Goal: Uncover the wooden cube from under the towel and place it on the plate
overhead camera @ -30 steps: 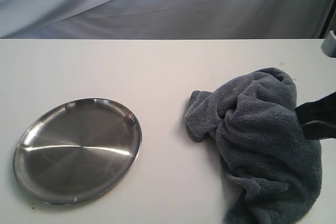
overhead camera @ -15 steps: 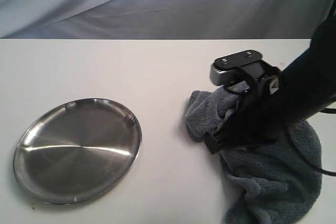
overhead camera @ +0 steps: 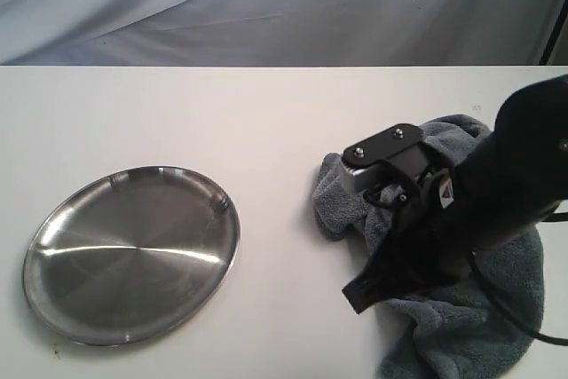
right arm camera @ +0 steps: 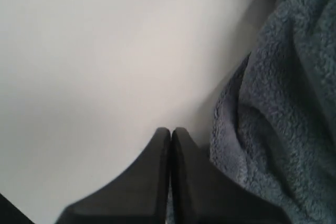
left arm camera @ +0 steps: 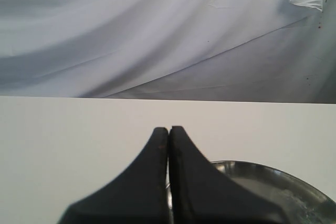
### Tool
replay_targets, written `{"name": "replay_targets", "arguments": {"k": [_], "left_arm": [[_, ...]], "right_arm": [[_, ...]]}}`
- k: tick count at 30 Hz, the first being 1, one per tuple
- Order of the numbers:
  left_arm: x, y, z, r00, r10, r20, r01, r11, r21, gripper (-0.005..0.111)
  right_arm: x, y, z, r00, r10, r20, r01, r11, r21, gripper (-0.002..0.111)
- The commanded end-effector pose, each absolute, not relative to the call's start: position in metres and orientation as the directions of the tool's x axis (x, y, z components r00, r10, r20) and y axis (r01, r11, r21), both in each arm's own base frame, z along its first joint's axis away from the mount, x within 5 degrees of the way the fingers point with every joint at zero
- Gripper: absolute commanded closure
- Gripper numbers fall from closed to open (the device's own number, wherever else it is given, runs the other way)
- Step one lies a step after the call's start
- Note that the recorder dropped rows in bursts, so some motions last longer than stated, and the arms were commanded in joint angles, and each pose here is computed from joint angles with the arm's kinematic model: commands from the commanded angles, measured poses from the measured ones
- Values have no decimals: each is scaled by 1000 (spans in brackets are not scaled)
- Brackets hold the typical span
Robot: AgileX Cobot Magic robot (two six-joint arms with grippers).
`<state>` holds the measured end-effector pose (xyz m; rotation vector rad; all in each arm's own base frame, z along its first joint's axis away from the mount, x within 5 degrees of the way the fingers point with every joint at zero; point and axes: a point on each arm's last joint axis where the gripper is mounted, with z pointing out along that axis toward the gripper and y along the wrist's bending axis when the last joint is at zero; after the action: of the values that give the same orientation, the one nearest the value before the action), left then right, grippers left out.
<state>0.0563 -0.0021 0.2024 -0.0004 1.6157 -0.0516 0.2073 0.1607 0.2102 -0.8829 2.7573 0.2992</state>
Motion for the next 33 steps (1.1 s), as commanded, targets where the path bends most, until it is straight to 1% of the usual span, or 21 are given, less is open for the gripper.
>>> {"name": "replay_targets", "arguments": {"k": [1, 7, 10, 14, 17, 20, 22, 24, 26, 30, 33], "left_arm": [[56, -2, 201, -47, -34, -998, 32, 999, -36, 105], [56, -2, 201, -47, -32, -998, 32, 999, -34, 105], [56, -2, 201, -47, -32, -998, 32, 999, -34, 105], [56, -2, 201, -47, -32, -998, 32, 999, -34, 105], [56, -2, 201, -47, -32, -998, 32, 999, -34, 105], [56, -2, 201, -47, -34, -998, 32, 999, -36, 105], [56, -2, 201, -47, -34, -998, 32, 999, -36, 105], [56, -2, 201, -47, -34, -998, 32, 999, -36, 105], [56, -2, 201, -47, -34, -998, 32, 999, -36, 105], [56, -2, 201, -47, -34, -998, 32, 999, -36, 105], [56, -2, 201, -47, -34, -998, 32, 999, -36, 105]], "right_arm": [[197, 151, 193, -792, -569, -220, -598, 795, 100, 108], [191, 139, 178, -837, -518, -178, -531, 847, 35, 108], [187, 130, 174, -857, -499, -131, -501, 865, -16, 108], [179, 119, 180, -874, -476, -99, -471, 880, -65, 108], [172, 109, 197, -882, -450, -136, -440, 892, -102, 108], [165, 93, 219, -880, -431, -199, -398, 899, -185, 108], [161, 78, 235, -883, -394, -255, -329, 907, -262, 108], [159, 63, 245, -889, -348, -297, -259, 918, -300, 108], [159, 52, 250, -899, -296, -323, -200, 933, -299, 108], [167, 38, 249, -913, -252, -321, -152, 940, -306, 108], [178, 32, 245, -910, -210, -358, -110, 954, -280, 108]]}}
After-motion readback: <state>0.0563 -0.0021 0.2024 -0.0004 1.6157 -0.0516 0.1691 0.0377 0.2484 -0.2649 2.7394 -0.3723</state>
